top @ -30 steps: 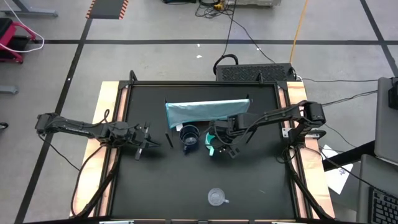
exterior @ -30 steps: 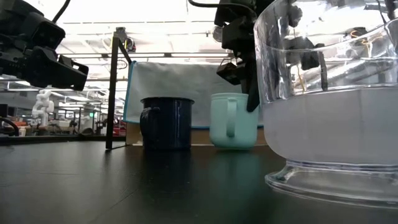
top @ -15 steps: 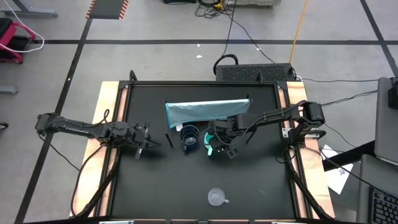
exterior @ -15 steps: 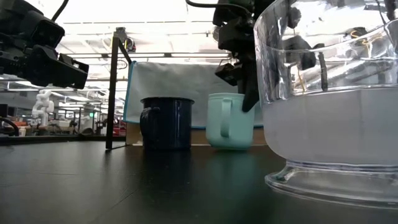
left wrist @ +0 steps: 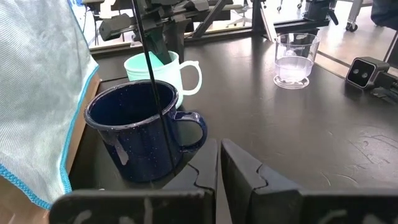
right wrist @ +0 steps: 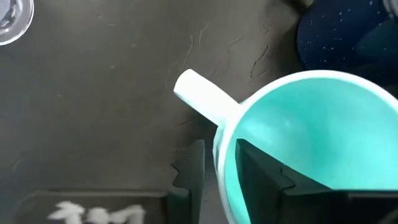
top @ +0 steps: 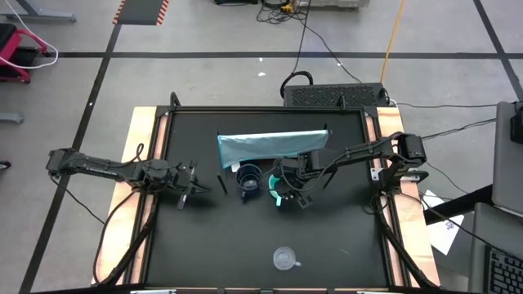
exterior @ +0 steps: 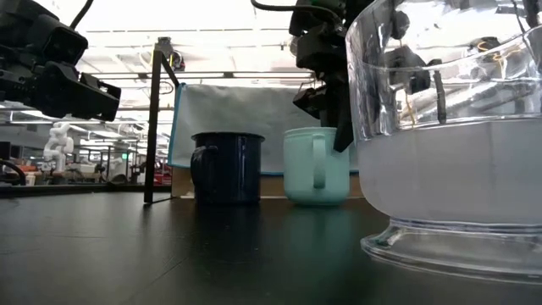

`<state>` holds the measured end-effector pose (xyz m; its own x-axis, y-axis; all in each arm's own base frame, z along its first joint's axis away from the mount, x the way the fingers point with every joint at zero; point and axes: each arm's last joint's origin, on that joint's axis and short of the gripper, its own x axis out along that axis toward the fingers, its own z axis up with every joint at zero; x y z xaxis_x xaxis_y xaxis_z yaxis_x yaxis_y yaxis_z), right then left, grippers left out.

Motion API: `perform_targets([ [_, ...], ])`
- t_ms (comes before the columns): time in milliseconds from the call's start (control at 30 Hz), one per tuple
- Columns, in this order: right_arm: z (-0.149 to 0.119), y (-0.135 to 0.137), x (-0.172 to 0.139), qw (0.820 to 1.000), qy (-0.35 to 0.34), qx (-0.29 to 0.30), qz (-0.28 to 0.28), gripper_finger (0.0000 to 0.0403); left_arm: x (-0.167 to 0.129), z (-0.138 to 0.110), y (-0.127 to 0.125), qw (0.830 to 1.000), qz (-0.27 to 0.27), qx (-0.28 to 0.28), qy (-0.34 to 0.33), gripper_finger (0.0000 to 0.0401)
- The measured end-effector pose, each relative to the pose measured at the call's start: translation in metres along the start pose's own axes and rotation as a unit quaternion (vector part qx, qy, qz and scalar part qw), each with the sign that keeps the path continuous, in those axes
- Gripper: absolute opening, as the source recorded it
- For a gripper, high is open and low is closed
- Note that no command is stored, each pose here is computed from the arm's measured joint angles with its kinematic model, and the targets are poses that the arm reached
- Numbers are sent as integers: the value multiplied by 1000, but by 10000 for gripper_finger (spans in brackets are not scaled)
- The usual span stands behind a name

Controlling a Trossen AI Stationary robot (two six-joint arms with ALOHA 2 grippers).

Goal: Stack small to large cups/mugs on shelf
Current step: Move the light blue mug to the center of the table, then move the transparent mug to the center of the table

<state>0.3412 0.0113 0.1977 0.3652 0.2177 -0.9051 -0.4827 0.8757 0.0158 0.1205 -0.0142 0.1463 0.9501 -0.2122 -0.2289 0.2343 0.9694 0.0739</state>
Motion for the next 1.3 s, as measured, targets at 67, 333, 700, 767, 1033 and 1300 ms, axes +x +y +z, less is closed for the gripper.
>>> perform_targets([
  [67, 2, 0, -2, 1000, 2, 5, 1, 96, 0, 0, 0, 1000, 0, 0, 0, 24],
  [333, 13, 0, -23, 1000, -12, -7, -6, 140, 0, -2, 0, 1000, -1, -1, 8, 24],
  [700, 19, 15, -71, 995, -66, -12, -70, 142, 0, -2, 0, 1000, -1, -4, 11, 24],
  [767, 17, 17, -76, 995, -70, -10, -70, 125, 0, -2, 0, 1000, -1, -6, 11, 24],
  [1033, -9, 40, -83, 990, -130, -52, -33, 10, 0, -2, 0, 1000, -1, -8, 11, 24],
  [1300, -36, 71, -88, 967, -245, -67, -9, 3, 0, -2, 0, 1000, -1, -13, 11, 24],
])
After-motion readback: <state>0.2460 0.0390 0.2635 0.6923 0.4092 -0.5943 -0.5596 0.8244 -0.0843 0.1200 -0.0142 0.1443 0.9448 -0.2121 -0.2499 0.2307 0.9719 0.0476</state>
